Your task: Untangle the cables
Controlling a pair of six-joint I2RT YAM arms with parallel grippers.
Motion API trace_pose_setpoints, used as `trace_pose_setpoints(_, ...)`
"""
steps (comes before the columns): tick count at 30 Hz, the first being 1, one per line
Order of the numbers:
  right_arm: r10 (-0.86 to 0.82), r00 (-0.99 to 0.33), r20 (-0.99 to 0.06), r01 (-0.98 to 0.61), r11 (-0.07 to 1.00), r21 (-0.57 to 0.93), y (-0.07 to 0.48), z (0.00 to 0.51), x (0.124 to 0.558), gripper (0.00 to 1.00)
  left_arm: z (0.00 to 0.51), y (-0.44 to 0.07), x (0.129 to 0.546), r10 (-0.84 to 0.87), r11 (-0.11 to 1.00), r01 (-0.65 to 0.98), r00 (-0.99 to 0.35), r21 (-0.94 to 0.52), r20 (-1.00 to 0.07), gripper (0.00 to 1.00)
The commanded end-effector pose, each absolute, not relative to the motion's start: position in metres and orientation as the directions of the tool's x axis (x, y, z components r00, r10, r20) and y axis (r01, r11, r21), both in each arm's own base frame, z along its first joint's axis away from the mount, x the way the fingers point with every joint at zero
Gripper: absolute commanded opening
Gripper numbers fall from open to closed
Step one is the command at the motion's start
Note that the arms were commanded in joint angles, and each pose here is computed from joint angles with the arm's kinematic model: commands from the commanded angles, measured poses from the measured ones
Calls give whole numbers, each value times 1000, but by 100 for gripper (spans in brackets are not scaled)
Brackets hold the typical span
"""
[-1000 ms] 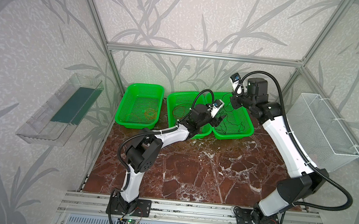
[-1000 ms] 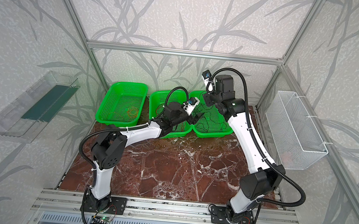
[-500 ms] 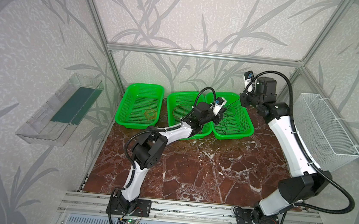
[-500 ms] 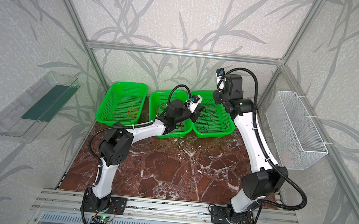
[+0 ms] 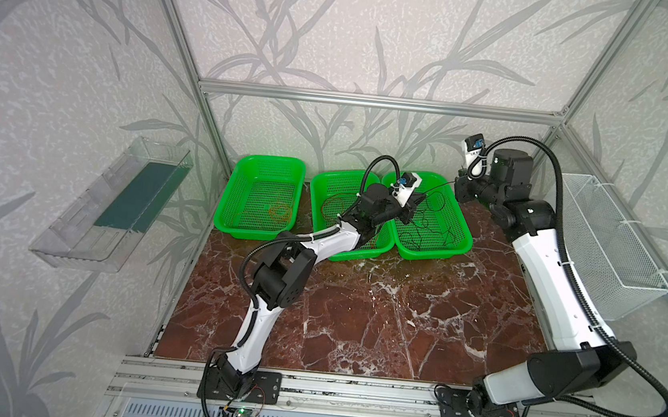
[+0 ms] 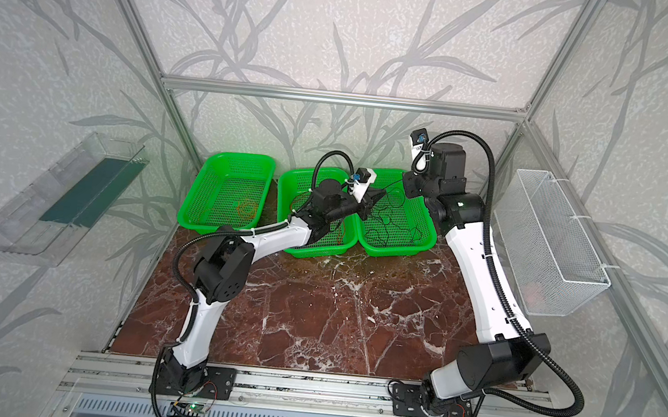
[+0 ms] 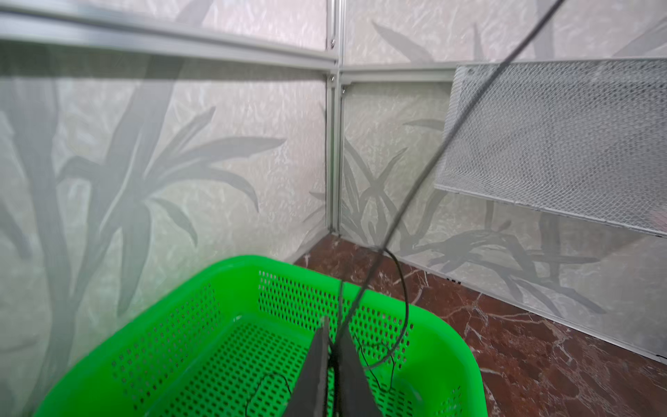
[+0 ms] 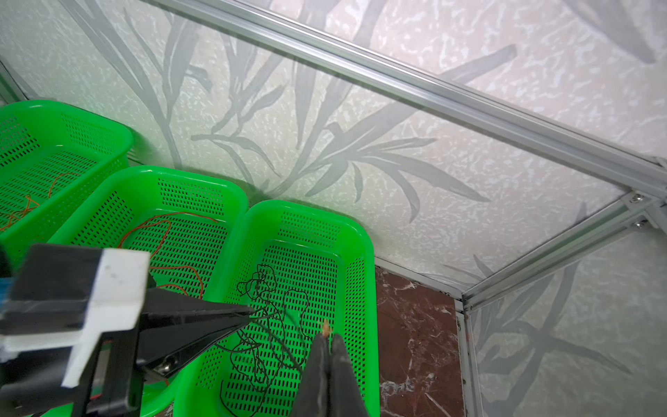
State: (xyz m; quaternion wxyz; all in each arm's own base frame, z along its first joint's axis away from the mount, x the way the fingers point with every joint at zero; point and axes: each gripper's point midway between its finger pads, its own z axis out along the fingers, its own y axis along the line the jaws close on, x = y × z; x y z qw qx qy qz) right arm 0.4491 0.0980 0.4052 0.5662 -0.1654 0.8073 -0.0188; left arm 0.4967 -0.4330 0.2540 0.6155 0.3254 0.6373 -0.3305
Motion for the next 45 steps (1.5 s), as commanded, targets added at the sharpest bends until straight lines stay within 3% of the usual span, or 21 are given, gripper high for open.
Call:
trace_pose_setpoints(1, -262, -224, -939, -248, 947, -206, 104, 426, 453, 0, 185, -417, 514, 125, 615, 785, -200, -82, -972, 20)
trace_pose_setpoints(5, -252, -248, -935, -247, 950, -191, 109, 415, 464, 0, 172, -422, 507, 144, 591, 801, -225, -98, -964, 32)
trace_pose_setpoints(10, -253, -264, -931, -253, 949, -186, 113, 408, 471, 0, 167, -427, 504, 154, 584, 807, -221, -91, -963, 34)
trace_pose_setpoints(19, -266, -294, -918, -249, 949, -195, 112, 395, 472, 0, 192, -435, 494, 134, 577, 816, -143, -40, -981, 67)
trace_pose_setpoints(28, -270, -350, -897, -240, 951, -193, 113, 366, 479, 0, 193, -443, 497, 117, 557, 828, -152, -62, -981, 68)
trace_pose_setpoints(41, -265, -352, -898, -267, 948, -176, 117, 361, 474, 0, 203, -445, 508, 110, 581, 814, -92, -11, -990, 74)
trace_pose_setpoints(43, -264, -355, -897, -267, 948, -173, 117, 359, 472, 0, 206, -446, 510, 108, 579, 815, -81, -3, -991, 69)
trace_pose_setpoints(45, -263, -359, -896, -264, 949, -173, 116, 358, 470, 0, 211, -449, 508, 97, 565, 825, -66, 0, -993, 57)
